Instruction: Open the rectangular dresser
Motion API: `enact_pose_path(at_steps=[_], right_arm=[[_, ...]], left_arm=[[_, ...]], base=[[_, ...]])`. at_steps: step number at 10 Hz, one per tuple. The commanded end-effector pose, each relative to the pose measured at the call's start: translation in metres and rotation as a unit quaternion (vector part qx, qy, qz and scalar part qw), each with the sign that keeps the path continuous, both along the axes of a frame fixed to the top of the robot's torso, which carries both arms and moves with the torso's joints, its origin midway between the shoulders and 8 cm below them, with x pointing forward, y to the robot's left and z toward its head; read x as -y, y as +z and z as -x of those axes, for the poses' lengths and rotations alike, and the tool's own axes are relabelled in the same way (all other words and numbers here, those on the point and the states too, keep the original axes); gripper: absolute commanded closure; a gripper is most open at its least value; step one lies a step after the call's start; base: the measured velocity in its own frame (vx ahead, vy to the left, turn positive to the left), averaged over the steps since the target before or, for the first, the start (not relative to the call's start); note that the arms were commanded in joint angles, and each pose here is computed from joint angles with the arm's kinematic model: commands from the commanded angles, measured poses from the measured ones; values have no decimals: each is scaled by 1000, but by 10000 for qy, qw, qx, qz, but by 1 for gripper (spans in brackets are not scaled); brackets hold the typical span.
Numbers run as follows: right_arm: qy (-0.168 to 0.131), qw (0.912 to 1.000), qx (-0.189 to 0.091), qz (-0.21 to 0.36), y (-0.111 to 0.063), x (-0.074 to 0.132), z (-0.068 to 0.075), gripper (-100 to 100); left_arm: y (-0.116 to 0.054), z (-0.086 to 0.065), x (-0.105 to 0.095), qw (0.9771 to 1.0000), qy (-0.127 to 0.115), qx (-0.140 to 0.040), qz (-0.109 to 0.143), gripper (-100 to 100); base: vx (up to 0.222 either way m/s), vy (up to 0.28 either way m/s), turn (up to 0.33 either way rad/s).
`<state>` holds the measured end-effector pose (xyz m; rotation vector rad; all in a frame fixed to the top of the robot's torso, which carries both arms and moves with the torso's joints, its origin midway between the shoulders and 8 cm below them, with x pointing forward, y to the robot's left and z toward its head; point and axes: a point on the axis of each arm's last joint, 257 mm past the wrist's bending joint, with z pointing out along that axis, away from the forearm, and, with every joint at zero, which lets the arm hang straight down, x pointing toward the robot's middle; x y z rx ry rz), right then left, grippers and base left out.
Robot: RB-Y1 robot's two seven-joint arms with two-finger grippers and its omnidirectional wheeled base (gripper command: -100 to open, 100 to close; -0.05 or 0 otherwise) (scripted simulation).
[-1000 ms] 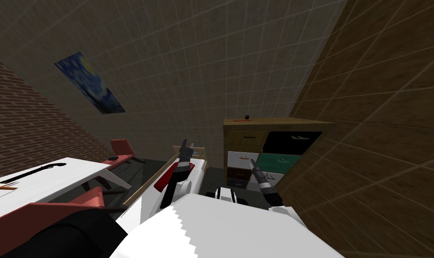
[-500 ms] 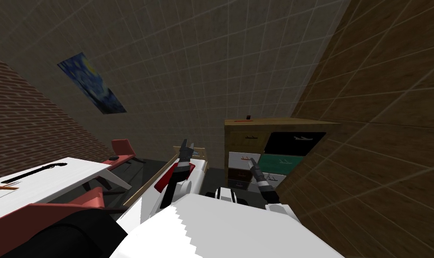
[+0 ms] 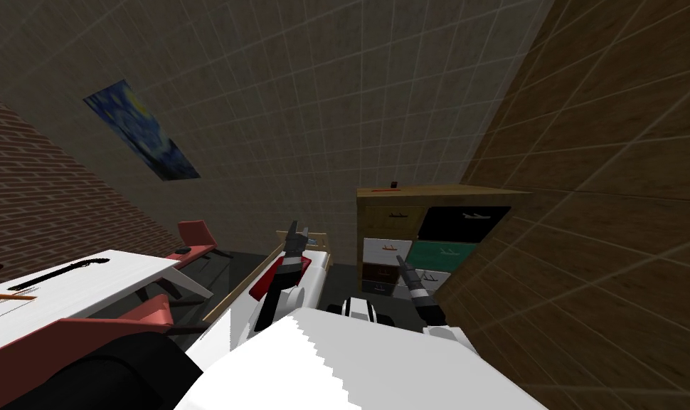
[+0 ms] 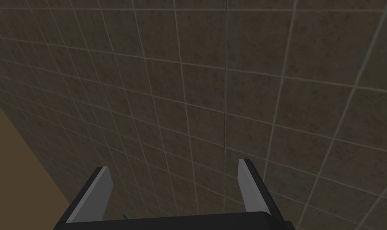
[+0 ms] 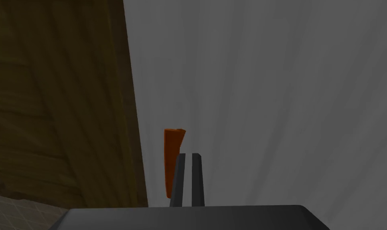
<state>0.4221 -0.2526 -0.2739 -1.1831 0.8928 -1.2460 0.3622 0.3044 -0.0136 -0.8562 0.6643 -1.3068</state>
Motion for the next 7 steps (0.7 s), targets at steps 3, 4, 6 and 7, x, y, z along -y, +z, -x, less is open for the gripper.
enact_pose_path(at_steps=[3, 4, 6, 7], right_arm=[[54, 9998, -10, 174, 5, 12, 0, -100], [68, 9997, -15, 235, 6, 15, 0, -100], [96, 9992, -25, 375, 8, 25, -1, -100], [41, 9996, -32, 263, 11, 25, -5, -100]], left_arm=[[0, 0, 0, 10000, 1, -1, 0, 0], [0, 0, 0, 10000, 1, -2, -1, 0], [0, 0, 0, 10000, 1, -2, -1, 0], [0, 0, 0, 10000, 2, -2, -1, 0]], base=[[-116, 13, -1], [7, -3, 3], [38, -5, 7], [112, -20, 43]])
